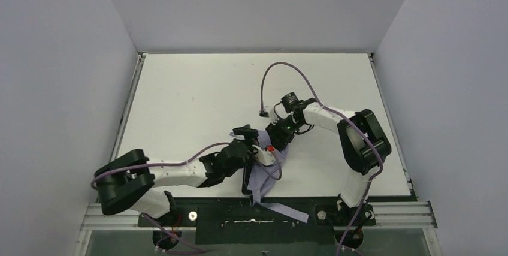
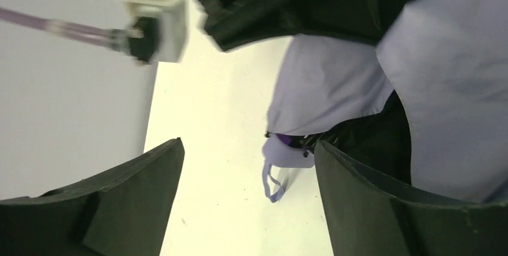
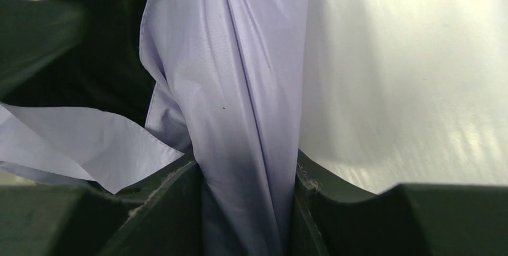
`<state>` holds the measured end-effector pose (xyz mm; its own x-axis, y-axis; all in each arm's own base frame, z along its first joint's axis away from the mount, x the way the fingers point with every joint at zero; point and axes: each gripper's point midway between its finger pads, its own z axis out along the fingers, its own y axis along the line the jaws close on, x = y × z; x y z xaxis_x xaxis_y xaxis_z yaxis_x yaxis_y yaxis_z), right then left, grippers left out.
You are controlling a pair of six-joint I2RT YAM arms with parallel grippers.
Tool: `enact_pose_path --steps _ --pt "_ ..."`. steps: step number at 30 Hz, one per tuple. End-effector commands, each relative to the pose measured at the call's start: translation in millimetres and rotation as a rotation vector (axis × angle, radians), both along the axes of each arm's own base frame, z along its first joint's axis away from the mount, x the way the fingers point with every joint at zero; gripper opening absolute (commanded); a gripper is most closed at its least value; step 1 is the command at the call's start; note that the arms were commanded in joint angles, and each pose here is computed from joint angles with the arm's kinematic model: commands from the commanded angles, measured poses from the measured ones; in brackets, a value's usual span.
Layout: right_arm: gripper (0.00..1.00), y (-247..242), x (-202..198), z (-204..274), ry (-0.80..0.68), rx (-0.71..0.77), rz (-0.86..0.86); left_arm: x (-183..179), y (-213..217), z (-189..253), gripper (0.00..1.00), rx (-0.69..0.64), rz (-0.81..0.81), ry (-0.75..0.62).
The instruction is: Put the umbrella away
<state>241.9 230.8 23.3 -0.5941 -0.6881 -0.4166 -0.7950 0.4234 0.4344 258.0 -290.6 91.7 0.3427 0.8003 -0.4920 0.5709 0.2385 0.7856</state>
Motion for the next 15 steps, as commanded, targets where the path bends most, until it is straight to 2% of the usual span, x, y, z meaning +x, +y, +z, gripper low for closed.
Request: enact_pose_path --steps 1,7,11,15 --pt "0.18 -17 48 1 -0.262 -0.102 -0.064 -16 -5 53 0.80 -0.222 -0.027 0.078" --pt "0.18 -16 59 15 -0.438 -0.118 0.005 -41 24 78 0.80 -0.404 -0.029 0.249" --pt "0.17 -13 59 13 -0.623 -0.202 0.142 -23 60 105 0.79 -0.615 0.080 0.318" --pt "0.16 -5 50 11 -0.749 -0.232 0.291 1 86 113 0.80 -0.697 0.177 0.377"
